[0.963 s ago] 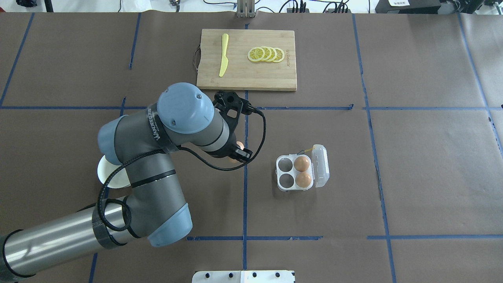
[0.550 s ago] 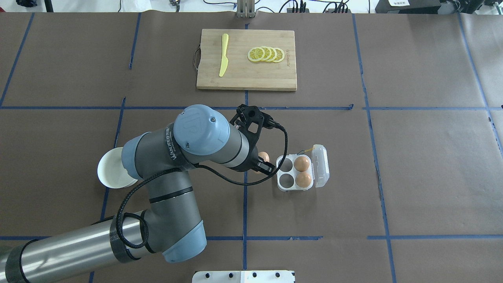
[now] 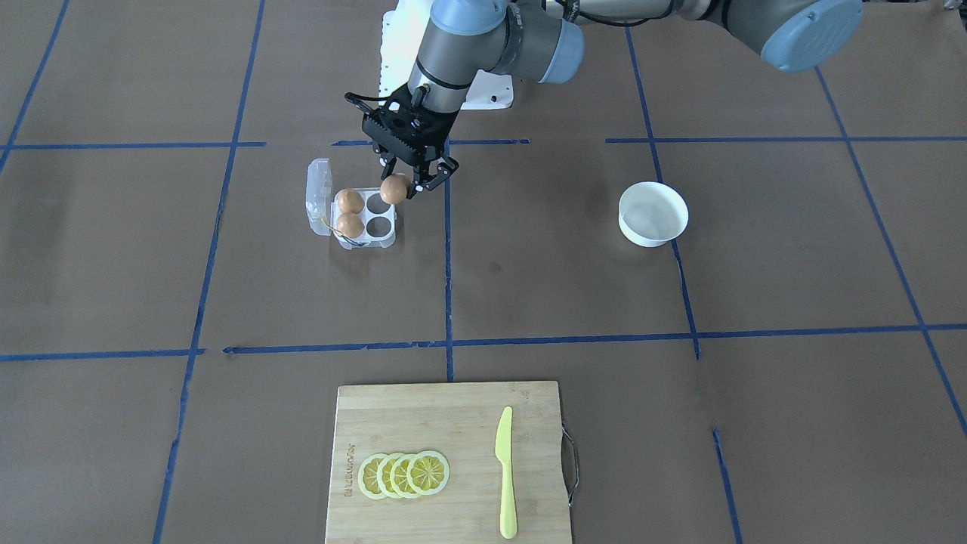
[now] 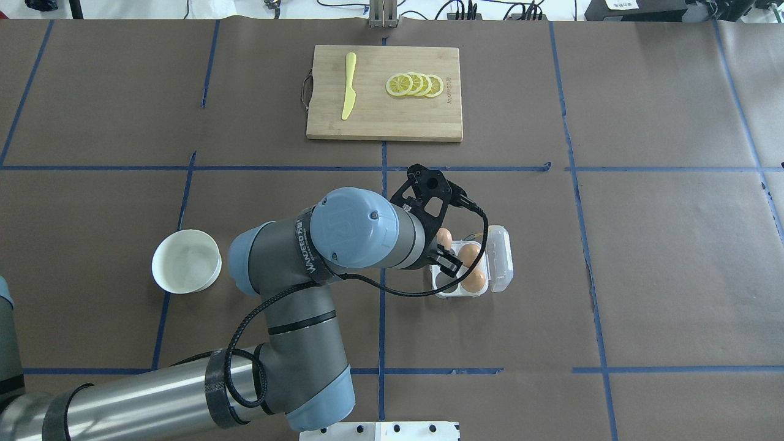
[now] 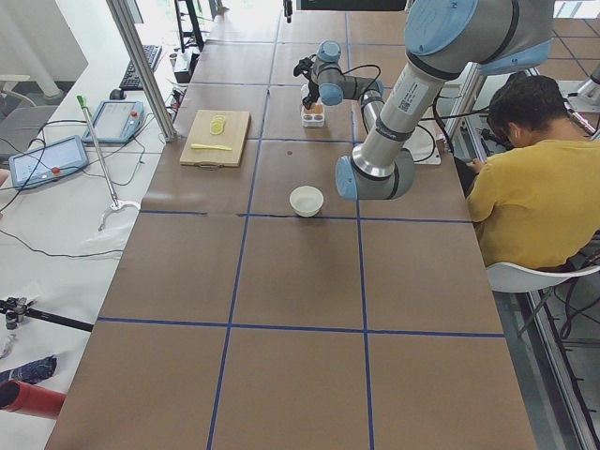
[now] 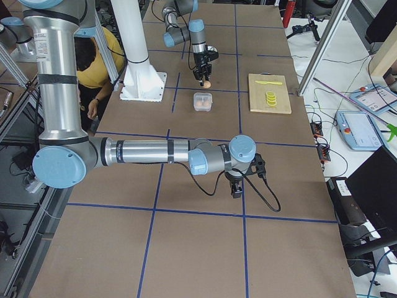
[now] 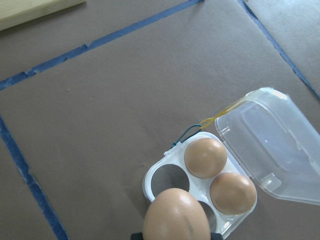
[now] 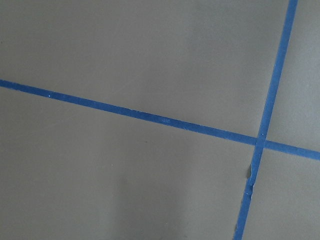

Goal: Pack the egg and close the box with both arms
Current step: 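Lower the egg into the empty carton cup and open the left gripper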

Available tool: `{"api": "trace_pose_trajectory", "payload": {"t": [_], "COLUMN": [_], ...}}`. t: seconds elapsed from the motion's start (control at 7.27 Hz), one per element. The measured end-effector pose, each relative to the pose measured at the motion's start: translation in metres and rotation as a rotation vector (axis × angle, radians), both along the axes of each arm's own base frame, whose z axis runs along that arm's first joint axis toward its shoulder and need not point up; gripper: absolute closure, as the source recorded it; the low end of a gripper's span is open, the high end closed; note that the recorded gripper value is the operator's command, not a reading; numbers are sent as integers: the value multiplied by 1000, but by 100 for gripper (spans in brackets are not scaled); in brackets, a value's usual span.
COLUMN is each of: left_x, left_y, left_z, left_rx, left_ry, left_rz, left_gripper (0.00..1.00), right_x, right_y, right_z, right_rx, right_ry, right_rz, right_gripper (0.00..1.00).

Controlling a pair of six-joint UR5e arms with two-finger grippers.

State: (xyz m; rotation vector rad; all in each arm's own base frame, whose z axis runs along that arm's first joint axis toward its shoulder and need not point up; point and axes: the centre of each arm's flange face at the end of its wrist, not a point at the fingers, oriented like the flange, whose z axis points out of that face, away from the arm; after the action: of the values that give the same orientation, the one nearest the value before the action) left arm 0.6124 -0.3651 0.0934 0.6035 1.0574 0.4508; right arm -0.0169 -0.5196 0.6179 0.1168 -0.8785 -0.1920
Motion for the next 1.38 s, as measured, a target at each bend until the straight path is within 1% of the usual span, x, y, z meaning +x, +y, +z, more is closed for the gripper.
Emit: {"api": "trace_pose_trajectory", "payload": {"t": [0.28,0.41,0.69,1.38], "left_x": [14,21,31,42], "left_y": [21,34,54,57], "left_z": [4,12,26,29], "left_rx": [56,76,99,105], "left_ry": [8,15,41,38], "left_rz": [-74,-96,-106,-112], "left_gripper": [100,100,100,100], "right_x": [0,0,-1,-1], "right_y": [0,0,0,0], "right_z": [0,0,0,1], "right_rx": [0,0,-1,-2], "right_ry": [0,0,0,0], "right_rz": [0,0,-1,-3], "right_gripper": [0,0,0,0]}}
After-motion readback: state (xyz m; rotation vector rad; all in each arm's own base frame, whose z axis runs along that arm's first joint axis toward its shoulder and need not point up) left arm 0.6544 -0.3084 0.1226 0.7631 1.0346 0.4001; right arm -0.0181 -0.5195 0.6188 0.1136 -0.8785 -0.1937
